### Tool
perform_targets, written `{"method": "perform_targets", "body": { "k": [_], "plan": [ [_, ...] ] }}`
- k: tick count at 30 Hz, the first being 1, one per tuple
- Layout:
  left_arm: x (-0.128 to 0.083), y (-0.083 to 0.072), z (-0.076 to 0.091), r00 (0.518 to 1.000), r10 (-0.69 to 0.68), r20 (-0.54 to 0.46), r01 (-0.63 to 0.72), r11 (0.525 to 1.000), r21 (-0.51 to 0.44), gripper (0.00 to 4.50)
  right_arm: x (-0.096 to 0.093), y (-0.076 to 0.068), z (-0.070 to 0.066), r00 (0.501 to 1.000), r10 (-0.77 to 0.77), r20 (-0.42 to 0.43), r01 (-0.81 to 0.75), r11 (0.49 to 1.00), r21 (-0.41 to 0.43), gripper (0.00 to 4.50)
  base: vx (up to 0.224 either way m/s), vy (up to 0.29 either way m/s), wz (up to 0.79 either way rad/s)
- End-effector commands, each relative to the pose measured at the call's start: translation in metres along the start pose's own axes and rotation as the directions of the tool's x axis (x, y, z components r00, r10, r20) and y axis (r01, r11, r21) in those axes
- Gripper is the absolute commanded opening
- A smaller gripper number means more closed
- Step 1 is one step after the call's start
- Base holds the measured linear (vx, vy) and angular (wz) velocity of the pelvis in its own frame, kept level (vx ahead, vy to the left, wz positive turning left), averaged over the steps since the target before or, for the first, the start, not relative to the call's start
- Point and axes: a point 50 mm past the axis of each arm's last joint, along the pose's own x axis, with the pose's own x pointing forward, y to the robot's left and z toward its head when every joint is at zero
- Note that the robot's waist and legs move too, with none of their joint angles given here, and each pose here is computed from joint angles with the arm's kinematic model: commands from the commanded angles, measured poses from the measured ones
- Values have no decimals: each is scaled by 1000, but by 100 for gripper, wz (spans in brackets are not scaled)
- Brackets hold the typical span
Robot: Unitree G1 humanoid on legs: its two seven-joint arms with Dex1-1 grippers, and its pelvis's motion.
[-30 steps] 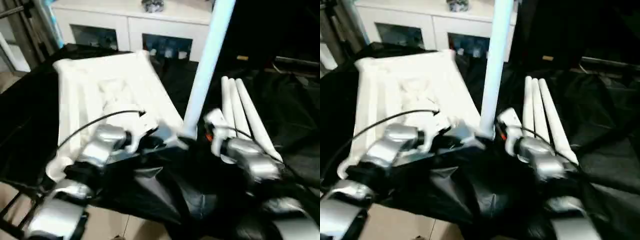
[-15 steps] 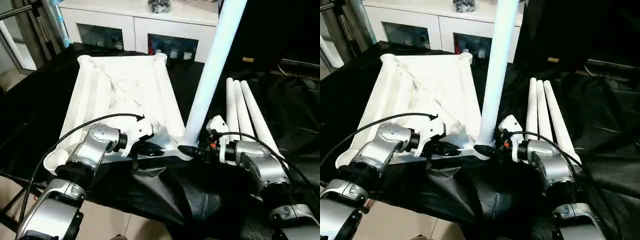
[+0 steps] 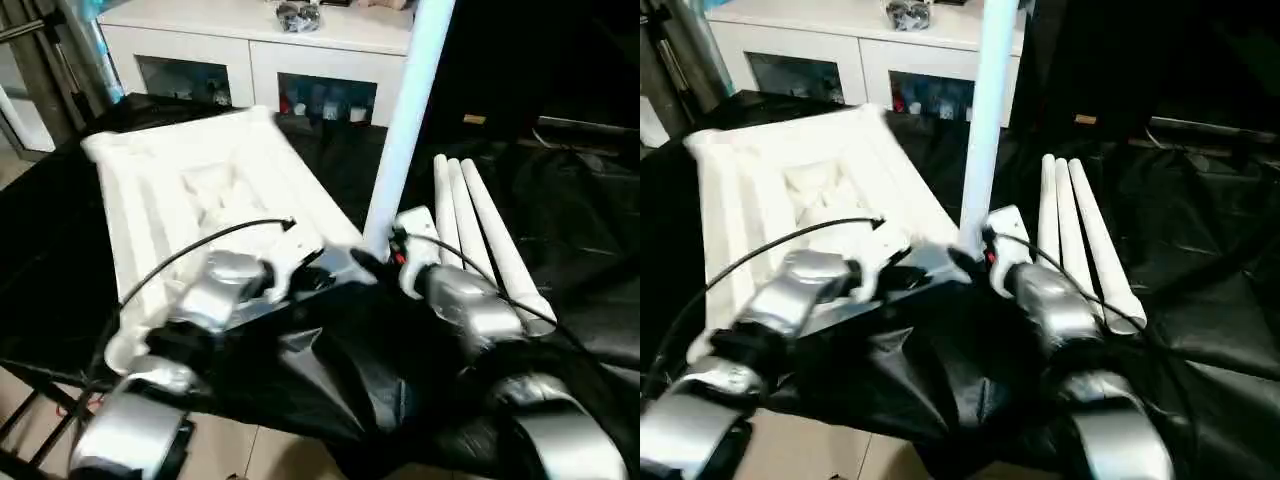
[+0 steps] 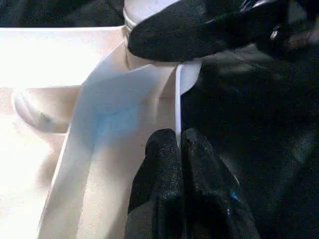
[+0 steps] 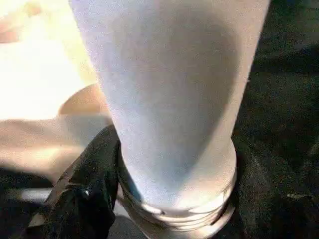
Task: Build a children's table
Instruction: Rotate leg to tighten
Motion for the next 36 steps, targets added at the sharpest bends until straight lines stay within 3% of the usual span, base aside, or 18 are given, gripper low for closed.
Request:
{"method": "perform_targets", "body": {
  "k": [1, 5, 7, 12, 19, 29, 32, 33, 36],
  "plan": [
    [17, -18, 28, 994, -55, 96, 52, 998, 34, 0, 9, 24, -28, 992, 24, -124, -25, 1000, -5, 334, 0, 0, 0],
    [17, -21, 28, 993, -70, 97, 65, 997, 52, 0, 11, 25, -25, 993, 40, -107, -40, 999, 9, 354, 0, 0, 0],
    [12, -18, 25, 993, -79, 91, 74, 995, 64, 0, 9, 22, -24, 994, 48, -95, -51, 998, -34, 390, 0, 0, 0],
    [5, -13, 19, 992, -100, 71, 94, 992, 80, 0, 3, 18, -22, 987, 143, -66, -148, 986, -74, 390, 0, 0, 0],
    [-9, -7, 9, 984, -175, 33, 170, 978, 117, 0, -18, 6, -16, 940, 341, -12, -340, 932, -128, 390, 0, 0, 0],
    [-30, -4, 1, 935, -354, -22, 353, 920, 169, 0, -41, 2, -16, 829, 554, -75, -558, 809, -184, 390, 0, 0, 0],
    [-32, -4, -1, 931, -364, -32, 363, 916, 170, 0, -42, 3, -16, 814, 574, -89, -580, 795, -179, 390, 0, 0, 0],
    [-32, -4, -1, 930, -367, -34, 367, 914, 171, 0, -43, 4, -16, 809, 580, -94, -586, 790, -179, 363, 0, 0, 0],
    [-34, -3, -2, 929, -368, -36, 369, 914, 171, 0, -43, 6, -17, 797, 595, -107, -604, 778, -173, 355, 0, 0, 0]
  ]
}}
